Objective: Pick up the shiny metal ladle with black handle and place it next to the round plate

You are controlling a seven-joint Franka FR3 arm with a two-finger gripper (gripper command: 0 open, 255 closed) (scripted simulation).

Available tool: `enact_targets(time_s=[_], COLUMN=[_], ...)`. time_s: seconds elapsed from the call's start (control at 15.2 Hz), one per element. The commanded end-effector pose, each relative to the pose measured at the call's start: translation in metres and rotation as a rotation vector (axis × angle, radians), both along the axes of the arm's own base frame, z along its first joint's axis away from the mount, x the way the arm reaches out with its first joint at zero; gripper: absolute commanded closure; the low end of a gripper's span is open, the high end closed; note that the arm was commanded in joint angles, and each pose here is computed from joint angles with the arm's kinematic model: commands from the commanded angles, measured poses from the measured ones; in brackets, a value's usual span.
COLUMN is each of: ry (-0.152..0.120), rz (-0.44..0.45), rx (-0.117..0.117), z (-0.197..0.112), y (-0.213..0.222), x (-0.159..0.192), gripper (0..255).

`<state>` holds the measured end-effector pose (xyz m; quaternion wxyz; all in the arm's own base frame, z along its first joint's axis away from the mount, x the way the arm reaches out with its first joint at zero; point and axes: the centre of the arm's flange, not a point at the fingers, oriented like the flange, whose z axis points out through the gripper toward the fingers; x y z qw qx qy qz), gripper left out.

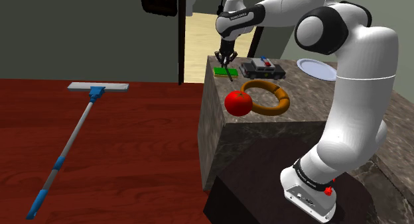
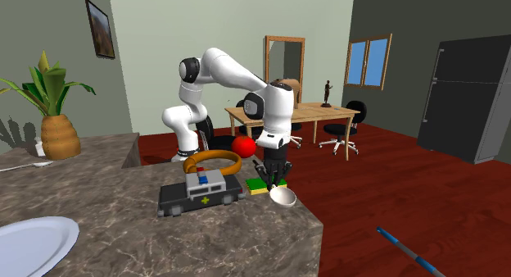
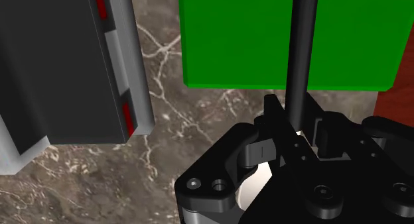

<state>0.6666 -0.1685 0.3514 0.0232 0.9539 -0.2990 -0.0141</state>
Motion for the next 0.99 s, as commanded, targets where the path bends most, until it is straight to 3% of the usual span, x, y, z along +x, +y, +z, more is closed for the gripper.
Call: enact_targets(time_s=[0.0, 0.92], ry=[0.000, 0.000], rz=[0.000, 0.000], rx=[0.000, 0.000], z=[0.010, 0.084], y=[0.001, 0.001], x=[0.000, 0.001], gripper=[255, 255])
